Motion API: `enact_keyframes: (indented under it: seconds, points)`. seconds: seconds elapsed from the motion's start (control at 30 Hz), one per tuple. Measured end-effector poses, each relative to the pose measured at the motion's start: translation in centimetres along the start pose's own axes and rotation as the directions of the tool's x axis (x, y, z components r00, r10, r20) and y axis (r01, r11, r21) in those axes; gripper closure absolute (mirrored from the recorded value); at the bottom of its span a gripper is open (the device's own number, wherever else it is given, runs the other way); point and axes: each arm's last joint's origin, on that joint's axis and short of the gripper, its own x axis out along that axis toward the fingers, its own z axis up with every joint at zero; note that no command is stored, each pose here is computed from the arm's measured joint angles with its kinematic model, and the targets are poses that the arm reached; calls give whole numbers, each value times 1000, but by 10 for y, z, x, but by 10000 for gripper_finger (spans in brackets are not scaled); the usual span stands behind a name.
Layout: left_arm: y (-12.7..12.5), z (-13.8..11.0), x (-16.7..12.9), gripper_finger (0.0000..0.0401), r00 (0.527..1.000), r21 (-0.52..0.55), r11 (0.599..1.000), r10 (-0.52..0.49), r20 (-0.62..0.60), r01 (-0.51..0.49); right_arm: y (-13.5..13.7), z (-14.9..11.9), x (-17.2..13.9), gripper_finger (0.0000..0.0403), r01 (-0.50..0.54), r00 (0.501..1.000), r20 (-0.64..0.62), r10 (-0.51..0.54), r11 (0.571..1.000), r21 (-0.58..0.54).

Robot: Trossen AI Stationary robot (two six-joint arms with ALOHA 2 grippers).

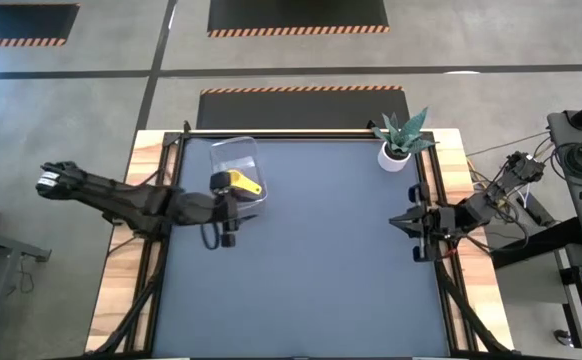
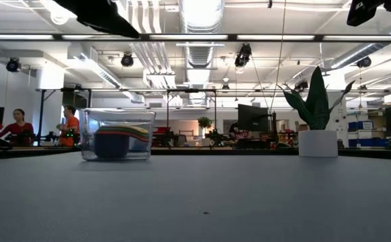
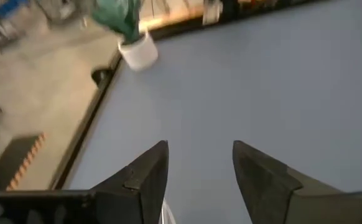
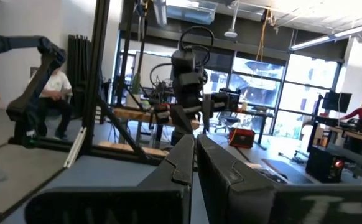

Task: Nest measuring cups in basket
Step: Return to Home Position

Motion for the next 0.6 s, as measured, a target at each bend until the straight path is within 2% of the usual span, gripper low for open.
enact_keyframes:
  seconds: [0.13,0.33,0.5,0.6]
  points:
    - [1,-13,-18,261,995,-10,1000,-4,98,5,-1,-1,-2,394,3,1000,10,-3,1000,-17]
    - [14,-40,-46,324,977,-71,997,17,211,-2,-4,-4,-9,394,14,999,41,-13,1000,-17]
    - [19,-62,-62,384,942,-103,993,-12,334,49,-7,-10,-17,394,27,997,70,-25,999,-29]
    - [21,-75,-69,397,926,-121,991,-5,377,54,-9,-15,-22,394,37,995,92,-33,999,-37]
